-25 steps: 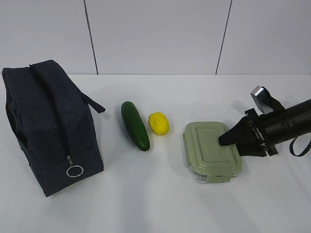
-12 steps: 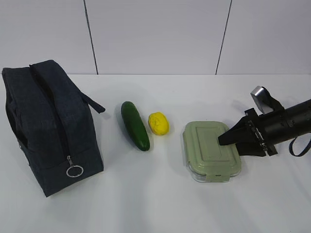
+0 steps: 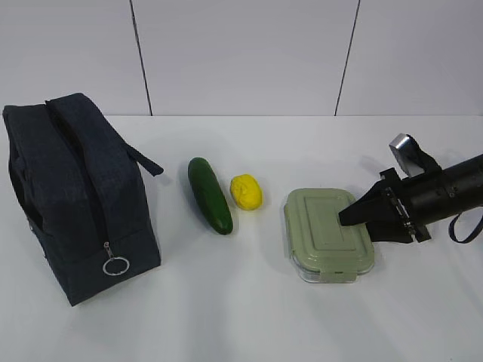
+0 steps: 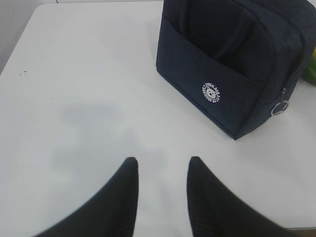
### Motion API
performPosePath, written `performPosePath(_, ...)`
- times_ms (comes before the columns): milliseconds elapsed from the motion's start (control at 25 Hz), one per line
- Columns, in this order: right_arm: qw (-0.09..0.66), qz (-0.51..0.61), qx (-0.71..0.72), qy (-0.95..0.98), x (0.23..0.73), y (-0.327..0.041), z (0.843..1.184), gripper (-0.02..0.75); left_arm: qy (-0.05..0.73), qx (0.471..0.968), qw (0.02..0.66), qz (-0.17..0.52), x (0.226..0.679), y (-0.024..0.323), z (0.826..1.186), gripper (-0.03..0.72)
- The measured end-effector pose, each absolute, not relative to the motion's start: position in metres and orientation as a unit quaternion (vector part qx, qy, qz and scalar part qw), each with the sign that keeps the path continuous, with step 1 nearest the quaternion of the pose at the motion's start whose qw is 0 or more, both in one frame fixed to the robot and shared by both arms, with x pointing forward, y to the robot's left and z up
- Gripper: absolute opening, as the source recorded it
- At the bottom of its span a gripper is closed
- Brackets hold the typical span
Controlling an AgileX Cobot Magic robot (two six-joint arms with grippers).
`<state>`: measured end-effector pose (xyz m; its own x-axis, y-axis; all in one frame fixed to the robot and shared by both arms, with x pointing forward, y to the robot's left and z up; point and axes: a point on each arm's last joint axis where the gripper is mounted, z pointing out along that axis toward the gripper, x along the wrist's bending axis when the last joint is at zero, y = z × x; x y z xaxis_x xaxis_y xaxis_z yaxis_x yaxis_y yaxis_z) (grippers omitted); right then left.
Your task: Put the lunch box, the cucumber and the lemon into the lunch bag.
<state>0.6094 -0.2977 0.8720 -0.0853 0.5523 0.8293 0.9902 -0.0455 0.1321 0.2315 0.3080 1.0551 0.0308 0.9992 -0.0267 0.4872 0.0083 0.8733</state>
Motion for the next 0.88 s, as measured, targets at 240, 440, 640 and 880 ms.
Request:
performPosePath(240, 0.288, -0.382, -0.616, -0.626, 0.6094, -0.2977, 0.8720, 0.385, 0.605, 0.614, 0.372, 0.344, 0.2315, 0.3080, 1.0551, 0.243)
performPosePath(440, 0.293, -0.378, -0.626, -0.616, 0.6096, -0.2976, 0.8721, 0.385, 0.605, 0.614, 0.372, 0.344, 0.2315, 0.3080, 1.0551, 0.242)
performPosePath(640, 0.296, -0.377, -0.634, -0.607, 0.6101, -0.2976, 0.8722, 0.385, 0.605, 0.614, 0.372, 0.344, 0.2315, 0.3080, 1.0551, 0.243)
performPosePath(880, 0.300, -0.375, -0.639, -0.600, 0.6102, -0.2975, 0.8724, 0.384, 0.605, 0.614, 0.372, 0.344, 0.2315, 0.3080, 1.0551, 0.243)
